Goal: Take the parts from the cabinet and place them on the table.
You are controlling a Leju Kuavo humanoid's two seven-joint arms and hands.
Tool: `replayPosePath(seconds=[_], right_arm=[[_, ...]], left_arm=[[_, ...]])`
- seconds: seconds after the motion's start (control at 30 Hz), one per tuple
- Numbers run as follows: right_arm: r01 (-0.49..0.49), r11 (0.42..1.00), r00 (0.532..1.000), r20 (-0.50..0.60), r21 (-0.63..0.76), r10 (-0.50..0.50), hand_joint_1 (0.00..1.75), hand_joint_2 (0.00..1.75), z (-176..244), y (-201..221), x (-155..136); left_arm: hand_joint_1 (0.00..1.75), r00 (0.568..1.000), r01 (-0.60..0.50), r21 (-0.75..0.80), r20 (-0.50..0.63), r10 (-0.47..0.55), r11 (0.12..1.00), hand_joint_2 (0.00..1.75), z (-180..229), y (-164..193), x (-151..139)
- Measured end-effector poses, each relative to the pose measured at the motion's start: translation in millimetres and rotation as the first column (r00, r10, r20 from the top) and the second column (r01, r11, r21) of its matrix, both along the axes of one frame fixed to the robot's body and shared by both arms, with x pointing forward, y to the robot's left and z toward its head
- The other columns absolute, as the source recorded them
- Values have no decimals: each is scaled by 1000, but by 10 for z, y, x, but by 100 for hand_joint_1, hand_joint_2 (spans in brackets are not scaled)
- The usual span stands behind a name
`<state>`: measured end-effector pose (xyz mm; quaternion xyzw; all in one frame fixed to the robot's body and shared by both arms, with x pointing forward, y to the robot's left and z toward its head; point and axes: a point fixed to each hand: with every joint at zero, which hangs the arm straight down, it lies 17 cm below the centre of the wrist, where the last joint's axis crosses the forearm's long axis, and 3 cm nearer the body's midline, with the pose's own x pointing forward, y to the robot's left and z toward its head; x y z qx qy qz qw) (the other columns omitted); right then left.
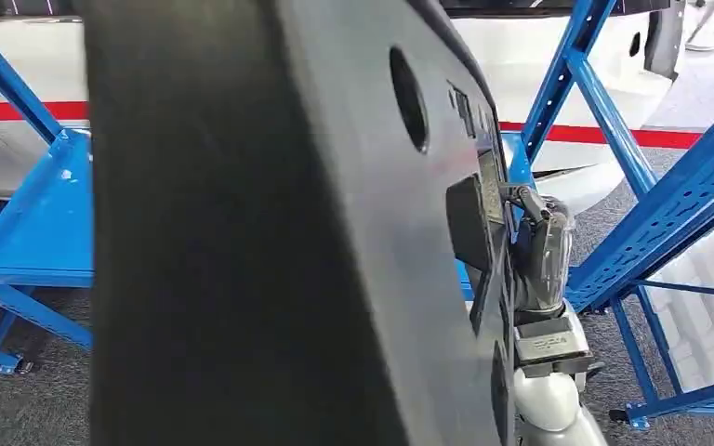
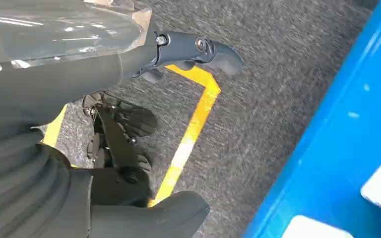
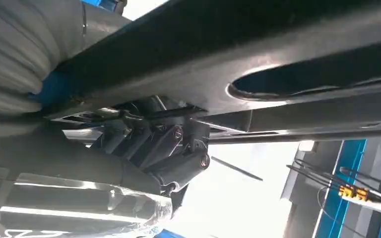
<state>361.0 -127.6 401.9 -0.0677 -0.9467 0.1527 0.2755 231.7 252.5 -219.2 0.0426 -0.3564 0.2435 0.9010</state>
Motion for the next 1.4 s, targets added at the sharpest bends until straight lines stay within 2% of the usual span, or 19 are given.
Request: replayPosePath(seconds=[0.43, 0.8, 1.13, 1.23, 1.4], right_arm=[[-6, 1000, 1000, -3, 4, 6, 175, 175, -2, -4, 11], [-41, 999, 999, 0, 29, 41, 175, 175, 60, 5, 31], [-59, 998, 998, 12, 34, 58, 175, 175, 136, 94, 15], [-59, 998, 998, 8, 15, 58, 175, 175, 102, 145, 30], [-23, 999, 999, -46, -41, 21, 175, 175, -64, 232, 189]], left_arm=[[0, 1000, -3, 0, 10, 3, 1000, 175, 18, 6, 33], [0, 998, -53, -16, 40, 54, 998, 175, 33, 92, 4], [0, 983, 115, -82, 151, -102, 990, 175, 213, -417, 201], [0, 979, 158, -98, 146, -143, 982, 175, 223, -612, 184], [0, 971, 201, -119, 155, -181, 972, 175, 243, -730, 188]])
